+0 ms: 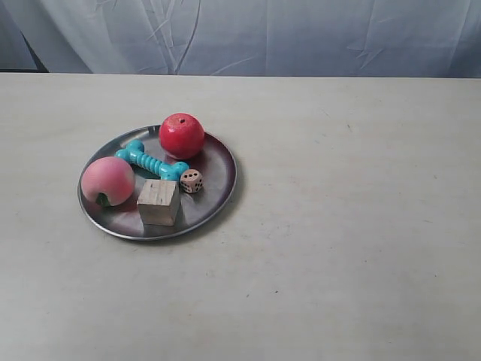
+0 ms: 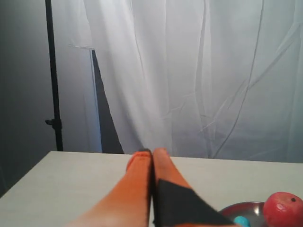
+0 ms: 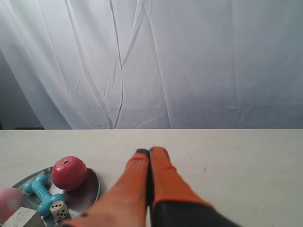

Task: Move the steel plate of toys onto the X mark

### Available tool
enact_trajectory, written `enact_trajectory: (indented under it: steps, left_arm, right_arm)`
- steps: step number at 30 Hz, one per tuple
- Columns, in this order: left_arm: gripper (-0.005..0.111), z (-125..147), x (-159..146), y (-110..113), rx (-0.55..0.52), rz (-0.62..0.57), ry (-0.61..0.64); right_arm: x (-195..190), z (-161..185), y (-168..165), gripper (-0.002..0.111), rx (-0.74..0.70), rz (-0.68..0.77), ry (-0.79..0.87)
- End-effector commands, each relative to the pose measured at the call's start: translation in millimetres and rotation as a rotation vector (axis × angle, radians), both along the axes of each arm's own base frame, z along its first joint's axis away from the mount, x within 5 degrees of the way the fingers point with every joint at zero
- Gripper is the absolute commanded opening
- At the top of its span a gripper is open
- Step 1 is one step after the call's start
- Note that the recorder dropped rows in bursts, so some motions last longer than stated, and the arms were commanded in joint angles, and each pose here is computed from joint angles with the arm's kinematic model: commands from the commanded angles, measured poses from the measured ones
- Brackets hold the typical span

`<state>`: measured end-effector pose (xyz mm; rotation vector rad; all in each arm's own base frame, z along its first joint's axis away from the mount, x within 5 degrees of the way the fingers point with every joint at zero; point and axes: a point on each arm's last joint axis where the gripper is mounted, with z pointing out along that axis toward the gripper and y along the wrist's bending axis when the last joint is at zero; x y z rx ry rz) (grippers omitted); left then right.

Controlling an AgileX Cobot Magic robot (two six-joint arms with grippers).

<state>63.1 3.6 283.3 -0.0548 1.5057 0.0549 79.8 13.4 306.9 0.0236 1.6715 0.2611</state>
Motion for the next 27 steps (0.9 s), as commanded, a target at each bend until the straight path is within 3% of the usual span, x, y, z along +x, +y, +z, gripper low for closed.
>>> enact_trajectory:
  steps: [1,6,13,27]
  left_arm:
    - [0.000,-27,-8,1,0.023,0.018,-0.054]
    - [0.000,-73,-7,1,0.002,0.022,0.012]
    - [0.000,-91,-8,1,-0.058,0.022,0.202]
    - [0.000,-92,-8,1,-0.062,0.023,0.211]
  right_arm:
    - [0,0,0,-0.001,-0.004,-0.004,-0.007]
    - [0,0,0,-0.001,-0.004,-0.004,-0.007]
    - [0,0,0,-0.001,-0.004,-0.004,-0.007]
    - [0,0,0,-0.001,-0.001,-0.004,-0.007]
